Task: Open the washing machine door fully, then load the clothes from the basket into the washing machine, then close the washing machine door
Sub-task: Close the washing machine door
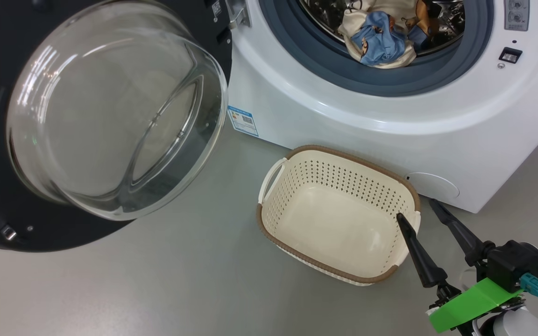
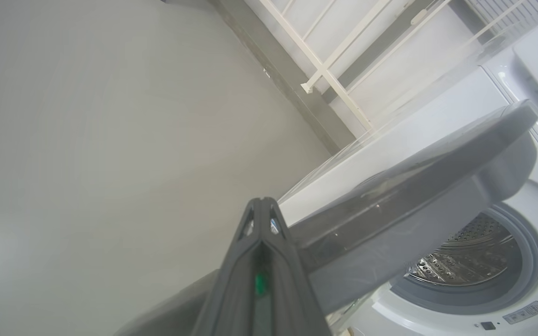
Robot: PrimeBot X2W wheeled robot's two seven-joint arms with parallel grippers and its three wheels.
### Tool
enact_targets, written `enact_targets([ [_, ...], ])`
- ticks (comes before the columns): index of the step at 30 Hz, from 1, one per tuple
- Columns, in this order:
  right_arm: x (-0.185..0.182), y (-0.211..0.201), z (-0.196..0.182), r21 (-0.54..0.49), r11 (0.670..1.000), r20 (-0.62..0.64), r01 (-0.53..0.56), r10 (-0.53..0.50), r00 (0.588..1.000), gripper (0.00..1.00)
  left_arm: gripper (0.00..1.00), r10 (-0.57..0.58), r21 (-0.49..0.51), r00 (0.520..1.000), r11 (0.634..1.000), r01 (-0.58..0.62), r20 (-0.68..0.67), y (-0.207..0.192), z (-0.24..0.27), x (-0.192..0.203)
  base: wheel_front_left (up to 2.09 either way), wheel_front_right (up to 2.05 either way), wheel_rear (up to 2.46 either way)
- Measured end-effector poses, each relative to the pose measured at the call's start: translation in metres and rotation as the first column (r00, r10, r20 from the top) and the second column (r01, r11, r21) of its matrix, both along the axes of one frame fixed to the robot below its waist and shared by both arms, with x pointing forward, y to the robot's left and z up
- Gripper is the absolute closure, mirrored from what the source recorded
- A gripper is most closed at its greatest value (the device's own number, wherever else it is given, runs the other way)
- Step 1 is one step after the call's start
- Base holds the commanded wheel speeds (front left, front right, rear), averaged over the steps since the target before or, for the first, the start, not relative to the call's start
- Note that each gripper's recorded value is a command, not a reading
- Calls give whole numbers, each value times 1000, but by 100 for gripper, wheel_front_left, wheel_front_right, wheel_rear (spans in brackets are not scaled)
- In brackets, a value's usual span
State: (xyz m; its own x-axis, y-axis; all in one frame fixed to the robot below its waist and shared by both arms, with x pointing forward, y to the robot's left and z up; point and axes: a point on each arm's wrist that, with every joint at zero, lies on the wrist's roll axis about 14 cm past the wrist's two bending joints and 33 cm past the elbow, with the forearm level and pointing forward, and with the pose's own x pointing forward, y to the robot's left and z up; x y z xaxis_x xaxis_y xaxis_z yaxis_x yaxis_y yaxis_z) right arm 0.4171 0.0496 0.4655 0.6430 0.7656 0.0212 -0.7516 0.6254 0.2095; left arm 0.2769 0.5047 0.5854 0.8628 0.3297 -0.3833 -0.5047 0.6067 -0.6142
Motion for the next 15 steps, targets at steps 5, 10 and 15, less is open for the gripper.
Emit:
enact_targets([
  [5,2,-2,6,4,1000,13,14,-14,1000,0,100,-59,-16,998,998,59,-22,-11,-1,-1,0,0,0],
  [10,2,-5,14,8,1000,31,29,-29,999,0,100,-140,-50,990,989,138,-34,-26,-1,-4,0,0,0],
  [15,-3,-8,15,5,999,26,40,-40,999,0,100,-208,-72,977,976,205,-37,-41,-1,-5,0,0,0],
])
